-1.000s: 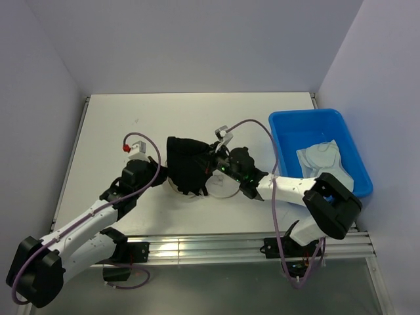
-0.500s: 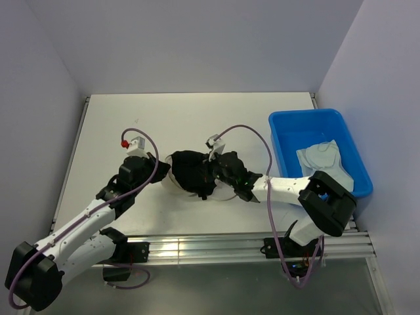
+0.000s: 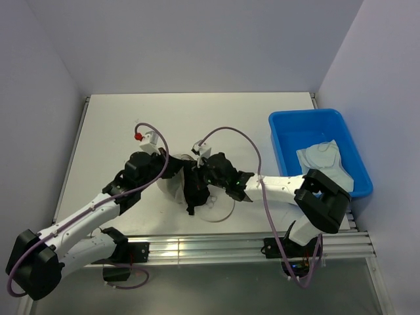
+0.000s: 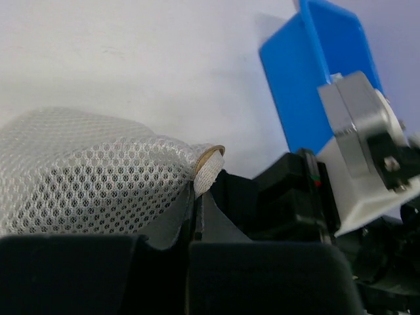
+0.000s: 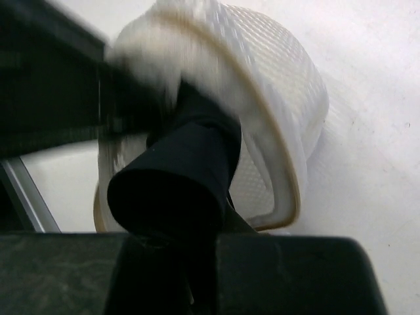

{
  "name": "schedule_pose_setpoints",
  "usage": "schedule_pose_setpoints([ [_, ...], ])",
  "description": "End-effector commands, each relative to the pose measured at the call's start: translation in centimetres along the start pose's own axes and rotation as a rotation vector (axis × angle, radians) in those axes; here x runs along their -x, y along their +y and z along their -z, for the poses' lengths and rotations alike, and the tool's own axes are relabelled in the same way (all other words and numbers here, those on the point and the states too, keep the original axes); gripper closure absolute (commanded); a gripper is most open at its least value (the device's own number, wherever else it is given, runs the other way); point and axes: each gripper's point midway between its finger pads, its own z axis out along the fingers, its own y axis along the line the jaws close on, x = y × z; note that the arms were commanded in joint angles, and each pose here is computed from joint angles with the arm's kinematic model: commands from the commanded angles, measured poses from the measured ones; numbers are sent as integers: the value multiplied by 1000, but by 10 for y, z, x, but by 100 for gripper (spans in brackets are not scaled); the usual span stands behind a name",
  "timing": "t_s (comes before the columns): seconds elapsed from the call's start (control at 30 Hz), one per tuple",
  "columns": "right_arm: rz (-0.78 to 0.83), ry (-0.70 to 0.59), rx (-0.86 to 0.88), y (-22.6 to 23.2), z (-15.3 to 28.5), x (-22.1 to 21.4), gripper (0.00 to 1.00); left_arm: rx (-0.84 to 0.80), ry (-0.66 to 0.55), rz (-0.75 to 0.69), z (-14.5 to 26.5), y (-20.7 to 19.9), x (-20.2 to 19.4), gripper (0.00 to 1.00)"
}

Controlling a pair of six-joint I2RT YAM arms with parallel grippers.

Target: Place the bra in the laundry bag and zip it closed

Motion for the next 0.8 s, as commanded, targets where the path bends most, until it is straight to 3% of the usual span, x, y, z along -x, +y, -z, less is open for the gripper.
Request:
schedule_pose_setpoints([
  [0.0, -20, -84, 34, 19, -3, 47, 100, -171, -10, 5, 8, -39, -1, 100],
  [0.13, -164, -116, 7, 23, -5, 68, 100, -232, 2, 41, 21, -52, -11, 100],
  [0.23, -344, -143, -99, 7, -13, 62, 100, -267, -1, 75, 29, -57, -15, 100],
  [0.4, -625, -224, -135, -5, -6, 49, 100, -237, 15, 137, 33, -44, -28, 100],
  [0.6, -704, -386, -168, -13, 34, 92, 100, -142, 49, 185, 32, -18, -46, 100],
  [0.77, -733, -389, -220, -20, 35, 91, 100, -168, 64, 220, 35, -25, -48, 100],
])
